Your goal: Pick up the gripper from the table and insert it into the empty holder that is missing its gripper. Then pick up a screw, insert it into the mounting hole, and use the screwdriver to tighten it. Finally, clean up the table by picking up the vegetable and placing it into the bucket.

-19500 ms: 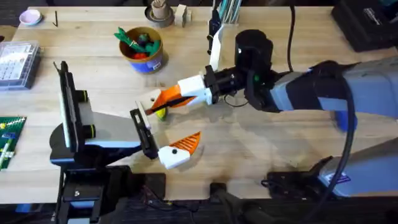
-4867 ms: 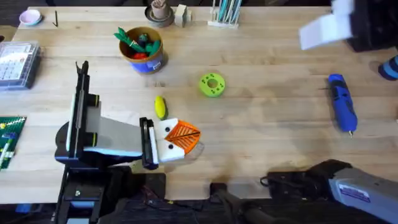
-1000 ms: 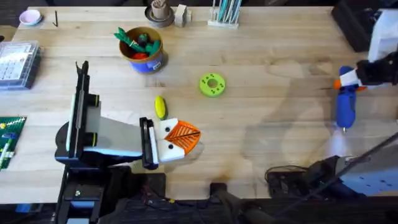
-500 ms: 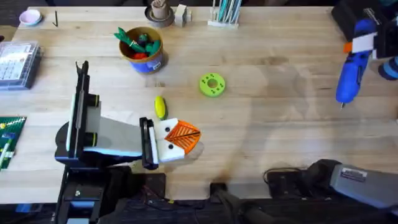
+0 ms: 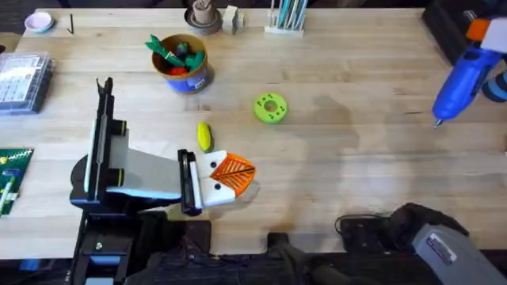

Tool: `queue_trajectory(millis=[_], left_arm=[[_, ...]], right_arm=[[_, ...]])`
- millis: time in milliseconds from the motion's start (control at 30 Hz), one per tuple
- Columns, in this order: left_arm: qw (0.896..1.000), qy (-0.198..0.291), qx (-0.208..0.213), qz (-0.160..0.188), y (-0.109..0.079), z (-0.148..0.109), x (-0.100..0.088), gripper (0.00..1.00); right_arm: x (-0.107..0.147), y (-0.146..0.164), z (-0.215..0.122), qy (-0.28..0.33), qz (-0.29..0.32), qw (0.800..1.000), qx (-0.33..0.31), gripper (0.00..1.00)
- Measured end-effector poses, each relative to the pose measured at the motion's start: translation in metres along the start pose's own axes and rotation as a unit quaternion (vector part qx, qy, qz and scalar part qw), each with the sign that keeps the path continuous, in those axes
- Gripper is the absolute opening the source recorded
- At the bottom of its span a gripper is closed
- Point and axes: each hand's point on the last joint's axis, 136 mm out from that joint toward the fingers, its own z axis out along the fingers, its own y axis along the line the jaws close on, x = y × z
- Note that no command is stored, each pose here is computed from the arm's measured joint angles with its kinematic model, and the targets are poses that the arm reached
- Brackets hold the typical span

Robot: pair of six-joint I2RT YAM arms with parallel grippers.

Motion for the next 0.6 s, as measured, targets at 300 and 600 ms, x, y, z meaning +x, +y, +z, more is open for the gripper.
queue_trajectory(millis=[300,600], left_arm=[[1.000,0.000,0.000,0.000,0.000,0.000,0.000,0.004],[1.000,0.000,0.000,0.000,0.000,0.000,0.000,0.004]], right_arm=[[0.006,0.032,-0.011,-0.123,0.031,0.992,-0.022,0.022],[0.004,0.068,-0.003,-0.188,0.071,0.973,-0.116,0.022]])
